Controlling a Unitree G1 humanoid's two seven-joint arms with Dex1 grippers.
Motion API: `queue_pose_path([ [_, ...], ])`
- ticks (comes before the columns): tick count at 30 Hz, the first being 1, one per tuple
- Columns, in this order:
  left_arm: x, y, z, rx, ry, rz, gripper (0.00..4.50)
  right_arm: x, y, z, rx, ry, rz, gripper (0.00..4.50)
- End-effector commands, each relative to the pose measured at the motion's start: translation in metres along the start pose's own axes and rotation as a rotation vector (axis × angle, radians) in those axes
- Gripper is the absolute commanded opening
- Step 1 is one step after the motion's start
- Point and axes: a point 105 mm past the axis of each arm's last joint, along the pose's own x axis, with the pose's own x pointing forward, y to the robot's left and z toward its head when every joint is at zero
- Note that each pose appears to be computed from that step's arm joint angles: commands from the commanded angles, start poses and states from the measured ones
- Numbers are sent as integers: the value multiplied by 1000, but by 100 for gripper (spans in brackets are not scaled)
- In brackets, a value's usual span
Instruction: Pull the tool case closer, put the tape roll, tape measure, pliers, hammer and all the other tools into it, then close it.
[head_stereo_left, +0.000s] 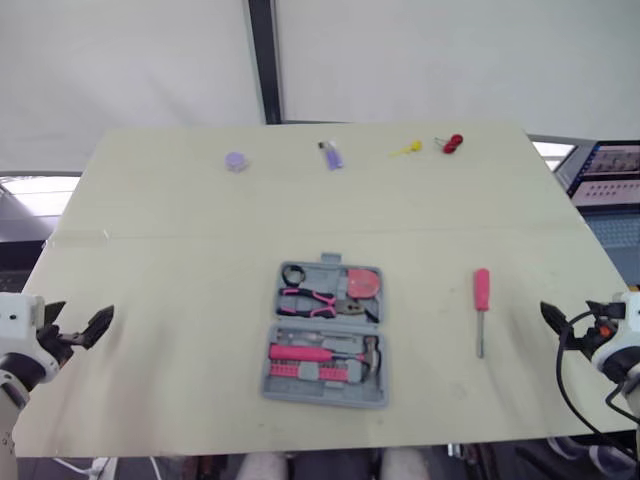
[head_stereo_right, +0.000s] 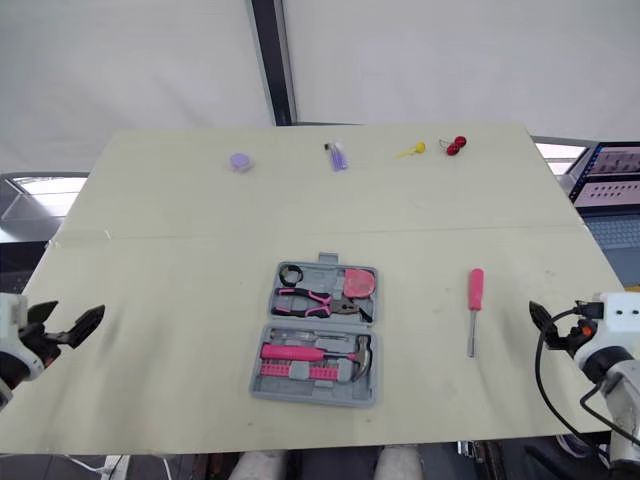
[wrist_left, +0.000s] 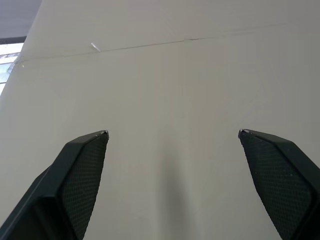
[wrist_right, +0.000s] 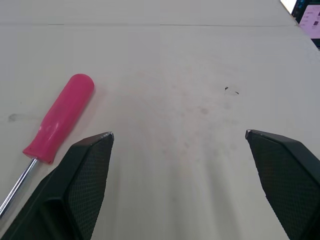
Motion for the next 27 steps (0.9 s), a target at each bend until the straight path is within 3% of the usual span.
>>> queue_pose_path([
  [1,12,-34,22,50,-59,-163,447,-3,14,19,13,-72,-12,450],
  [6,39,-104,57,105,-169,-501,447,-2,58,18,53,-56,5,450],
  [9,50,-154,71,146,-226,-737,447,1,69,15,80,-45,-29,450],
  [16,47,-256,78,352,-341,-1242,447,10,99,14,123,-54,-93,450],
  [21,46,-296,76,397,-419,-1407,447,19,114,1,96,-47,-125,450],
  [27,45,-315,75,392,-478,-1433,447,29,115,-13,94,-31,-161,450],
])
